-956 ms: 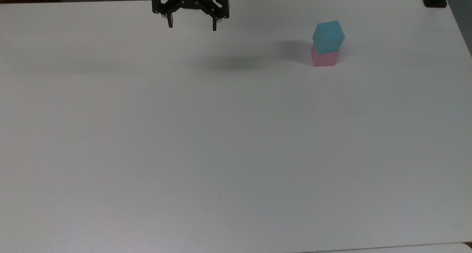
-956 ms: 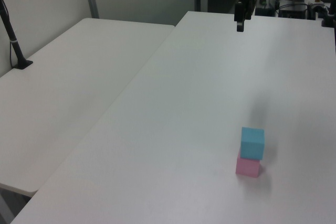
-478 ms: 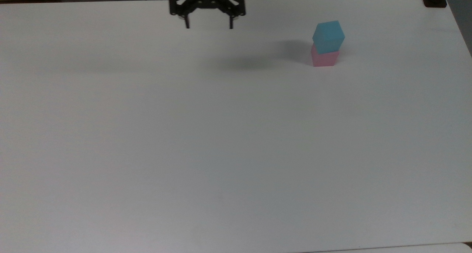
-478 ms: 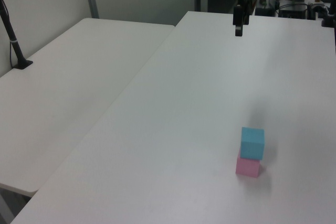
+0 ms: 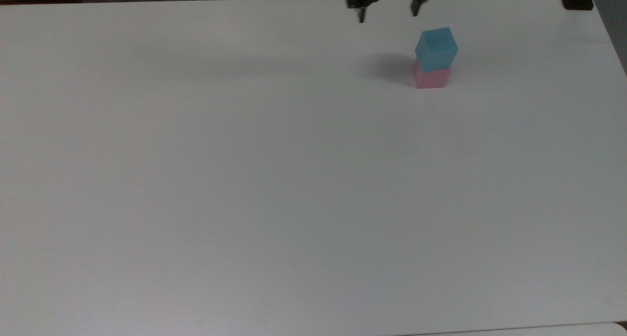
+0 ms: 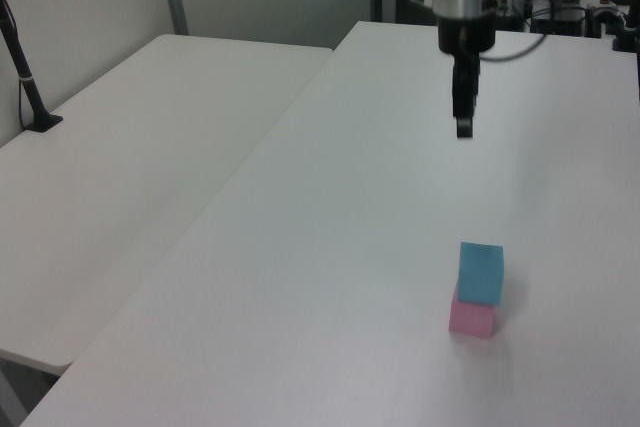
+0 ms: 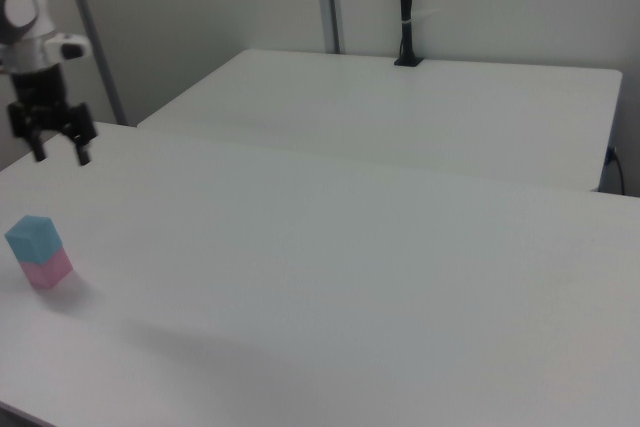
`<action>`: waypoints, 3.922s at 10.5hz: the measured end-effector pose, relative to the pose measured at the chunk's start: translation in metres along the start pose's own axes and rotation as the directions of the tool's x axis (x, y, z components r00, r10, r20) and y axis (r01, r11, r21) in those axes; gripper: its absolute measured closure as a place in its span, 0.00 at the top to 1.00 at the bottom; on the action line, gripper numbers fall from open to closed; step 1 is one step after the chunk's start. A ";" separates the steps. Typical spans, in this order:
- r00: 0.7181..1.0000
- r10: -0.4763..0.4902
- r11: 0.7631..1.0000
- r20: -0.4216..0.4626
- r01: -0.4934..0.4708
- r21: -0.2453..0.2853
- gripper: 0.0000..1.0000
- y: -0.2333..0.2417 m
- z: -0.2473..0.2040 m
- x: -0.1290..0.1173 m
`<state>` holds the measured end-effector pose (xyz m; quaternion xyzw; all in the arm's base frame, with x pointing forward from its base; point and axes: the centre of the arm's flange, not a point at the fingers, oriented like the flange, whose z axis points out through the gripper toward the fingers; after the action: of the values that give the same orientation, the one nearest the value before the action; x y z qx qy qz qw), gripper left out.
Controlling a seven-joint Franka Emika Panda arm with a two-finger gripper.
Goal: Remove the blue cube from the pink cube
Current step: 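Move the open gripper over the light-blue cube and lower it, then close the gripper on the light-blue cube atop the pink cube, then lift the light-blue cube off and carry it beside the pink cube, then lower the light-blue cube onto the table and open the gripper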
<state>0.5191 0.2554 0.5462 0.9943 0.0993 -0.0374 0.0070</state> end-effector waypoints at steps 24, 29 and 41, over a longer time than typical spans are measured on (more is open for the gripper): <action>0.984 -0.004 0.997 0.178 0.018 -0.081 0.59 0.134 0.103 0.053; 0.942 -0.093 0.993 0.324 0.111 -0.037 0.59 0.174 0.161 0.023; 0.958 -0.011 0.998 0.288 0.030 -0.061 0.94 0.171 0.233 -0.006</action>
<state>0.5300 0.0819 0.3153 0.9765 0.1087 -0.1782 0.0532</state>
